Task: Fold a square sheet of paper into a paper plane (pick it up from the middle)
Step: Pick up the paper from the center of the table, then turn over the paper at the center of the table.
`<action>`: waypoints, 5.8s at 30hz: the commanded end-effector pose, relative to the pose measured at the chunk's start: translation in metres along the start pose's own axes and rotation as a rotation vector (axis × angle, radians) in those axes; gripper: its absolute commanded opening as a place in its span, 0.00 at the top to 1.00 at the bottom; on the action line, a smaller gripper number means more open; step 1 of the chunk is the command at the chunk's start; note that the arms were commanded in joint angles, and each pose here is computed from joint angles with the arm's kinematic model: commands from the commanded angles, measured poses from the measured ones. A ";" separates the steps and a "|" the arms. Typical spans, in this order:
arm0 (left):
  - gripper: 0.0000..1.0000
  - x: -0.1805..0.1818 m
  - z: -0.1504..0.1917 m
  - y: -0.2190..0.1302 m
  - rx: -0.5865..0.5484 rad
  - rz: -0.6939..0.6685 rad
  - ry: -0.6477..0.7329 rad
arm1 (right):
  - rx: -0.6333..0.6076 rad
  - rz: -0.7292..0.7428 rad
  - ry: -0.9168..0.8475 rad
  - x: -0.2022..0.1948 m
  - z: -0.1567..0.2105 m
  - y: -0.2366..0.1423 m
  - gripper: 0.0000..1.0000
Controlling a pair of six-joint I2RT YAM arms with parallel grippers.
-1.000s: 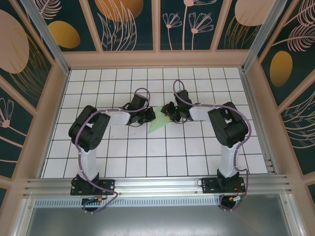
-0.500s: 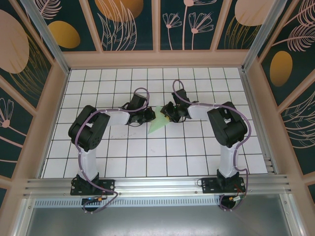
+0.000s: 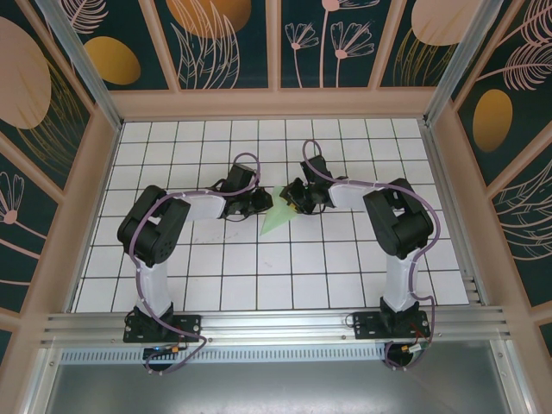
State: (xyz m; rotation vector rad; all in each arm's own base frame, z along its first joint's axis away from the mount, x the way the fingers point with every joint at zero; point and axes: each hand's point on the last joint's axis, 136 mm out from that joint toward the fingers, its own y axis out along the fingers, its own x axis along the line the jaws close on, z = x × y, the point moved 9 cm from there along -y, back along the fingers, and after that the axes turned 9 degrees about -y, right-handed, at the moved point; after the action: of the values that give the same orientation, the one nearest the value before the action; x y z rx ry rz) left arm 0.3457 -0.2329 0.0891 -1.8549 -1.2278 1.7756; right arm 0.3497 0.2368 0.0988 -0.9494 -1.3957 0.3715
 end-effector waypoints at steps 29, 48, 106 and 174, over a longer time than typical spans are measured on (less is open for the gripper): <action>0.92 0.012 -0.002 0.001 0.015 -0.069 0.007 | -0.009 0.008 -0.036 0.013 -0.005 0.004 0.67; 0.85 0.004 -0.013 -0.018 -0.007 0.000 -0.009 | 0.037 -0.036 -0.153 0.018 0.004 0.012 0.81; 0.92 -0.038 -0.019 -0.108 -0.023 0.669 0.060 | -0.027 -0.608 -0.393 0.070 -0.027 -0.086 0.67; 0.03 0.074 -0.062 -0.153 -0.474 -0.306 -0.209 | 0.031 0.039 -0.500 0.111 0.055 0.072 0.61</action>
State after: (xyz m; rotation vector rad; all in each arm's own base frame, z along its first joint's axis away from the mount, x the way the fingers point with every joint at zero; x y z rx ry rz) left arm 0.3348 -0.0700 0.1521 -1.5617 -1.9883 1.6195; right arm 0.3453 0.3766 0.1281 -0.9130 -1.8728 0.5786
